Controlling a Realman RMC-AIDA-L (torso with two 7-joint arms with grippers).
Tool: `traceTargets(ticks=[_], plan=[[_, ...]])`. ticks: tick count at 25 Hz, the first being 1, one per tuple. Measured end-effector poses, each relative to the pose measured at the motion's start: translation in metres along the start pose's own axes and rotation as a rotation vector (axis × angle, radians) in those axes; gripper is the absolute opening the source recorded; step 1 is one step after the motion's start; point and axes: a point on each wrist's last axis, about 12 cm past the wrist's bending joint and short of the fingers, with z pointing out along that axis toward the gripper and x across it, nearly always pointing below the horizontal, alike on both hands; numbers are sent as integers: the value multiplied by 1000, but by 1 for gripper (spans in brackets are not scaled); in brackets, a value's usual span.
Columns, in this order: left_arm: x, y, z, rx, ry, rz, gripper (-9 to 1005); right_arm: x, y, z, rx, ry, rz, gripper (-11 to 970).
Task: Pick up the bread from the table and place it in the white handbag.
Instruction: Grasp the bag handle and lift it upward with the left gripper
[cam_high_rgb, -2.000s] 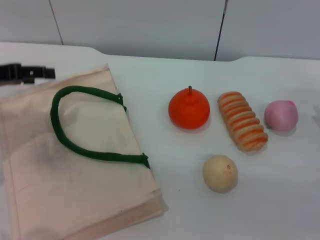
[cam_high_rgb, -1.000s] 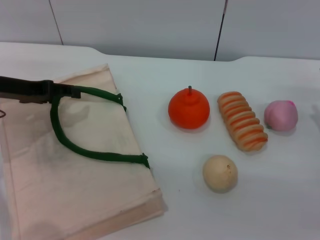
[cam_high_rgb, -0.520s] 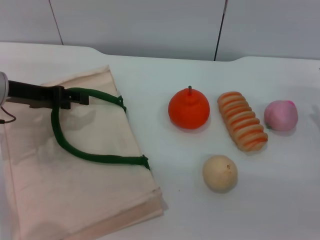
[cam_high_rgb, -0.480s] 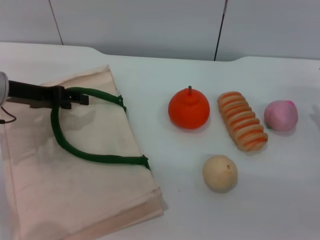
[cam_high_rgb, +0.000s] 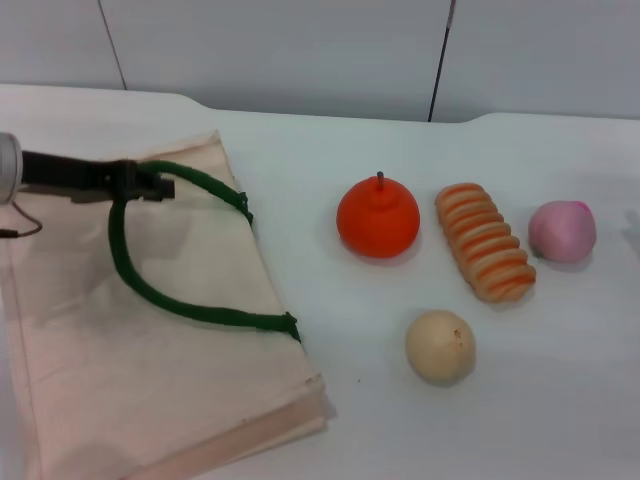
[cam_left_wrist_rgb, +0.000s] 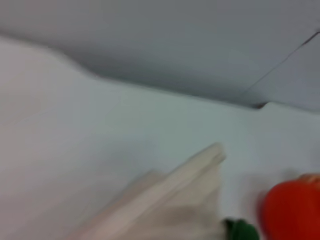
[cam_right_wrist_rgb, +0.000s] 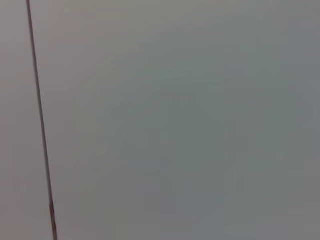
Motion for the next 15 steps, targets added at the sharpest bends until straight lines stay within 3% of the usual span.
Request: traceTargets(ticks=[5,10,15], plan=[[-11,-11,-12,154,-167,118,254,0,-1,-1,3,1,0,879],[-22,-21,-43,328,-412,230,65,0,-1,-1,11,-3,6,879],[-26,-28,-60,413,-481,281,1,0,-5,-2,16,2,76,879]])
